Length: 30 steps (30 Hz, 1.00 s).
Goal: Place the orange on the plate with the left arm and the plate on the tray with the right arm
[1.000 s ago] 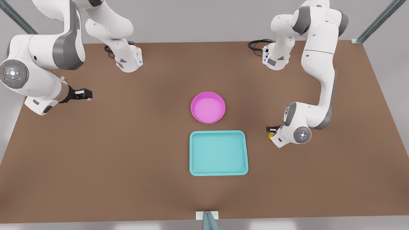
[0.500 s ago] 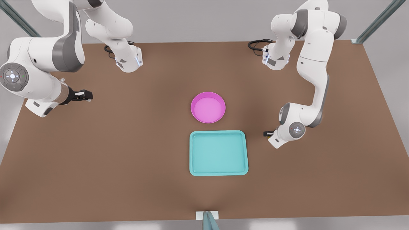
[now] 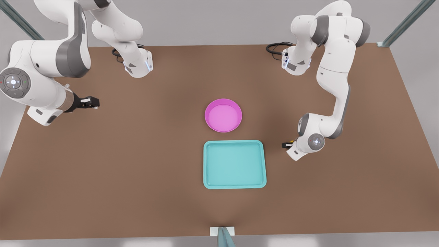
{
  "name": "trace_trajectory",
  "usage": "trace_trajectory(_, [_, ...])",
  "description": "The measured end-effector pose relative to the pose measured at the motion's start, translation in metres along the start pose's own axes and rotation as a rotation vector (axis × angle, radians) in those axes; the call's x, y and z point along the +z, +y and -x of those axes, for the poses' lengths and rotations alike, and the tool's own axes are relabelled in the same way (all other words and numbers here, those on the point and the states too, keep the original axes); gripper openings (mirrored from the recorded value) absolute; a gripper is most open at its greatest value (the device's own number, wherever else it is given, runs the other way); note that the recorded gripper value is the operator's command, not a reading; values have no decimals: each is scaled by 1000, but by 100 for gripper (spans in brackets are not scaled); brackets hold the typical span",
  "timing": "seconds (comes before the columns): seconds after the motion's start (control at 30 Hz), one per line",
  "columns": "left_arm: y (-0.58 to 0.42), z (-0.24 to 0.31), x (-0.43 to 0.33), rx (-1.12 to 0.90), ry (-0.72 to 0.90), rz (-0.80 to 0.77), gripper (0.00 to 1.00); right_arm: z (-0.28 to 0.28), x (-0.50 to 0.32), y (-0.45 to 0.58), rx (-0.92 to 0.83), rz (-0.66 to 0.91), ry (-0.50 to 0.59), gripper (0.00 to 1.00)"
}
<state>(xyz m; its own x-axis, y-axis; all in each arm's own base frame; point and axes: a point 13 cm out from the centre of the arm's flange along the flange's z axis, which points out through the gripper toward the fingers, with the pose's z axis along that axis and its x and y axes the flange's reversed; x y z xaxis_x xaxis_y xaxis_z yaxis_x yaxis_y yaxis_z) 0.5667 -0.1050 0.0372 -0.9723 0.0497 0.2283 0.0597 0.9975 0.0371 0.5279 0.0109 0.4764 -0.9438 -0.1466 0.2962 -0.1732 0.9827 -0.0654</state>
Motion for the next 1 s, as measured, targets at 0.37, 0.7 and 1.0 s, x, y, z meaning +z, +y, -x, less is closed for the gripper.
trace_trajectory(0.37, [4,-1,10,-3,11,5,75,2,1,5,-7,4,2,100])
trace_trajectory(0.7, [-12,4,-37,-4,-21,2,56,2,1,6,-5,6,1,100])
trace_trajectory(1.0, [-387,-156,-73,357,65,-23,56,3,2,9,-5,6,3,100])
